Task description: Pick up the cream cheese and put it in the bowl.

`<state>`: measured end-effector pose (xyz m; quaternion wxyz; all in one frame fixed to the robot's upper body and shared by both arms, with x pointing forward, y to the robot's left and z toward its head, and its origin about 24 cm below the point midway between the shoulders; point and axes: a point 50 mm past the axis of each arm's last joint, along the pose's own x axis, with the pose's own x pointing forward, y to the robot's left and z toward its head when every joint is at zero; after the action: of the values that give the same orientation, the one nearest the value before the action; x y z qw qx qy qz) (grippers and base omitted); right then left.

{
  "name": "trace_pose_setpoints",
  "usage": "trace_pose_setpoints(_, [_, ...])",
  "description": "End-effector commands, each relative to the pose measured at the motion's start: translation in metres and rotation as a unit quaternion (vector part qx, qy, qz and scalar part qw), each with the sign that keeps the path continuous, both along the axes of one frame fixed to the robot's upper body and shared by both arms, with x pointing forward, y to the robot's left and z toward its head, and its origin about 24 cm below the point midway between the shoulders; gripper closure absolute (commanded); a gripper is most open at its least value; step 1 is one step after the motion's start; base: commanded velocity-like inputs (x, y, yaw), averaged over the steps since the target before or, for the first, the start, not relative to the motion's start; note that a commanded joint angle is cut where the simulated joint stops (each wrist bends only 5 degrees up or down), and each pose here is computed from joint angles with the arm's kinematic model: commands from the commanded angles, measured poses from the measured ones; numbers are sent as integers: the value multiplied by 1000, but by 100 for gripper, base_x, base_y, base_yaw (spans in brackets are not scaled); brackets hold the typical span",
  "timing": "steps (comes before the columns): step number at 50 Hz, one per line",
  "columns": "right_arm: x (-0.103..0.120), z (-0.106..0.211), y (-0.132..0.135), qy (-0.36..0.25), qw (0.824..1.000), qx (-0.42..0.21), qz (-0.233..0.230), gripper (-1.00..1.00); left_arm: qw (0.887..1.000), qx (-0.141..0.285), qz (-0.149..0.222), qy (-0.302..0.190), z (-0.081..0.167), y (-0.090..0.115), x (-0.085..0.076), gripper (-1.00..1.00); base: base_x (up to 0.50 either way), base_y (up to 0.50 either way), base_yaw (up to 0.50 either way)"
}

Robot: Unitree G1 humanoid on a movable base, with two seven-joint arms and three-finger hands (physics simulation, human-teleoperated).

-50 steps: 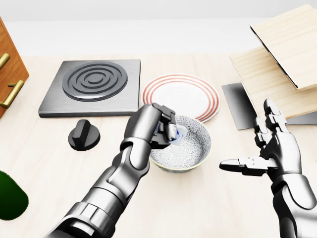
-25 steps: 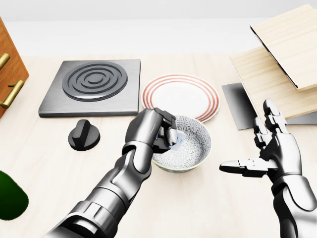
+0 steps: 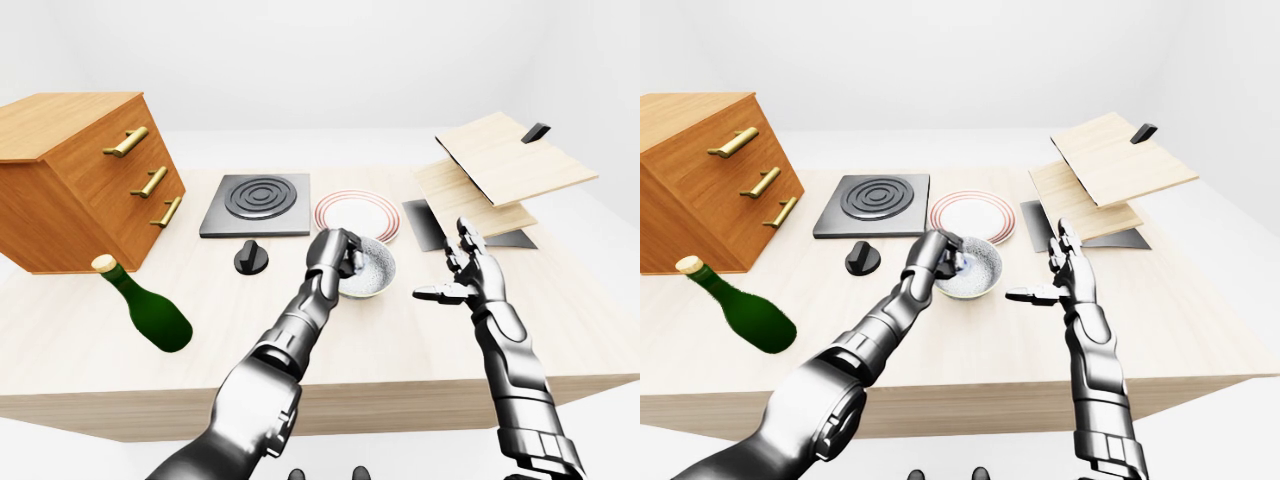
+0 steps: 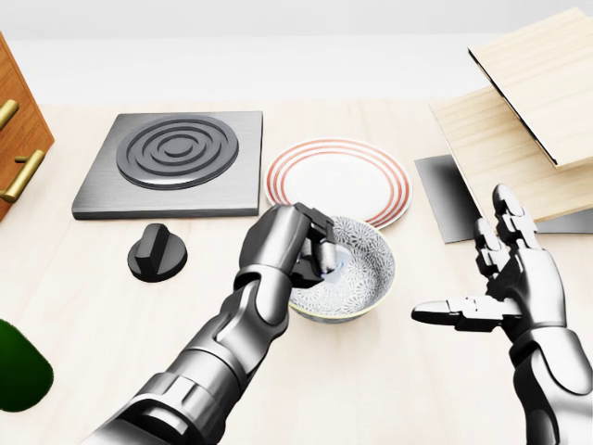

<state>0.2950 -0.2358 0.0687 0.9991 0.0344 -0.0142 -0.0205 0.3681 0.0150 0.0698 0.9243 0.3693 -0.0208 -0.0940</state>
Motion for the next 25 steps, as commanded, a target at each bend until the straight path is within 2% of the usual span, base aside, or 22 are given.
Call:
trace_pose_setpoints(1, [0, 1, -2, 0, 1000, 0, 0, -100, 999, 25, -10, -25, 5, -6, -1, 100, 0, 0, 0])
trace_pose_setpoints(25, [-2, 1, -4, -3, 1000, 3, 1, -100, 999, 38, -5, -17, -2, -4, -2, 100, 0, 0, 0])
